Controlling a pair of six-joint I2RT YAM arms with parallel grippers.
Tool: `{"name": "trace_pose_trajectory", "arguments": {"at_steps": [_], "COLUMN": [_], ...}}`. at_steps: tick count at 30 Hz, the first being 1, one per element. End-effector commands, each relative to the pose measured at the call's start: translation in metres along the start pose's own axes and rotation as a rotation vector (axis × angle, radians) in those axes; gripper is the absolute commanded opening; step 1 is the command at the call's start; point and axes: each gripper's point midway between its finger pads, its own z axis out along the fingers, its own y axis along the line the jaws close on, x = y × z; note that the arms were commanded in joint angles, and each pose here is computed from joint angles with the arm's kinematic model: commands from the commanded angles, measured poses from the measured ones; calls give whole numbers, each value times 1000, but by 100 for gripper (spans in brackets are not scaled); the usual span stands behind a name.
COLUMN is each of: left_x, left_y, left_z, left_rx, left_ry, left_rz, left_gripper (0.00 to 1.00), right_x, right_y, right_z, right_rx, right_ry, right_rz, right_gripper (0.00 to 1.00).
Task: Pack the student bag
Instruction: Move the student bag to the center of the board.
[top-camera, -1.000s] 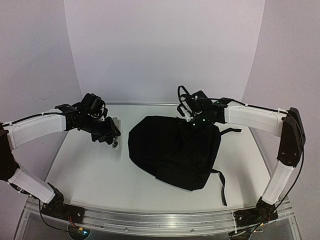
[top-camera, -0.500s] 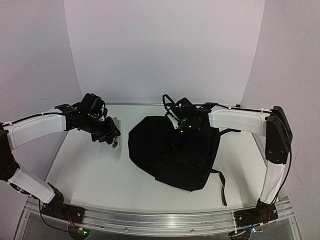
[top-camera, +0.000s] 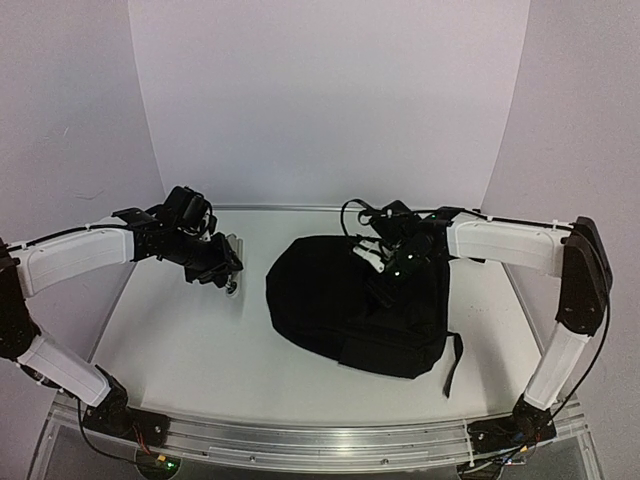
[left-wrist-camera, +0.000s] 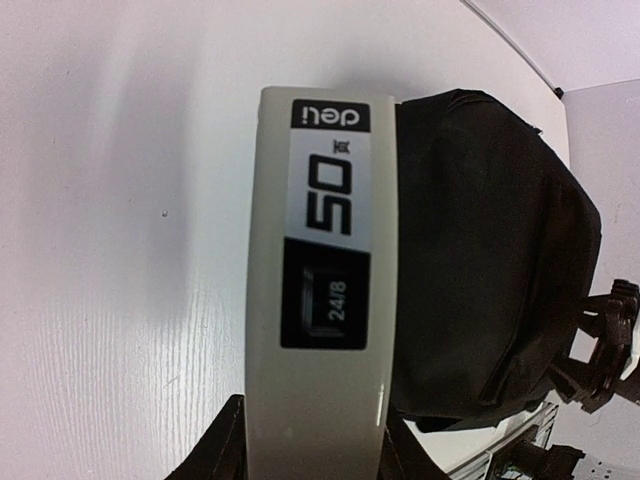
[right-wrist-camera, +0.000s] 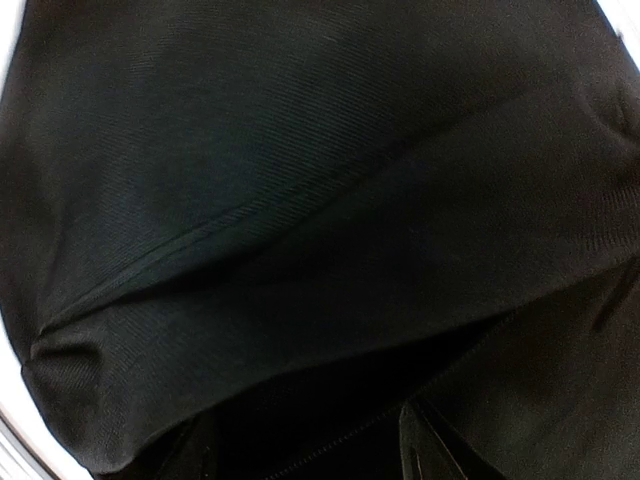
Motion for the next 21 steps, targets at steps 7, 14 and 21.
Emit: {"name": "trace_pose_trajectory", "arguments": {"at_steps": [7, 14, 21], "left_x": [-31, -29, -26], "left_y": [-41, -38, -31], "left_z": [-14, -20, -28], "left_rx": [124, 118, 107], "left_ry": [-99, -111, -127], "left_rz": [51, 50, 46], "left_gripper": [0, 0, 0], "right_x": [-26, -49, -52], "right_y": [-67, -51, -33], "right_z": [-34, 1, 22], "right_rx": [-12, -157, -278], "right_ry": [-46, -40, -15], "right_rz": [123, 189, 311], "right_gripper": [64, 67, 58]}}
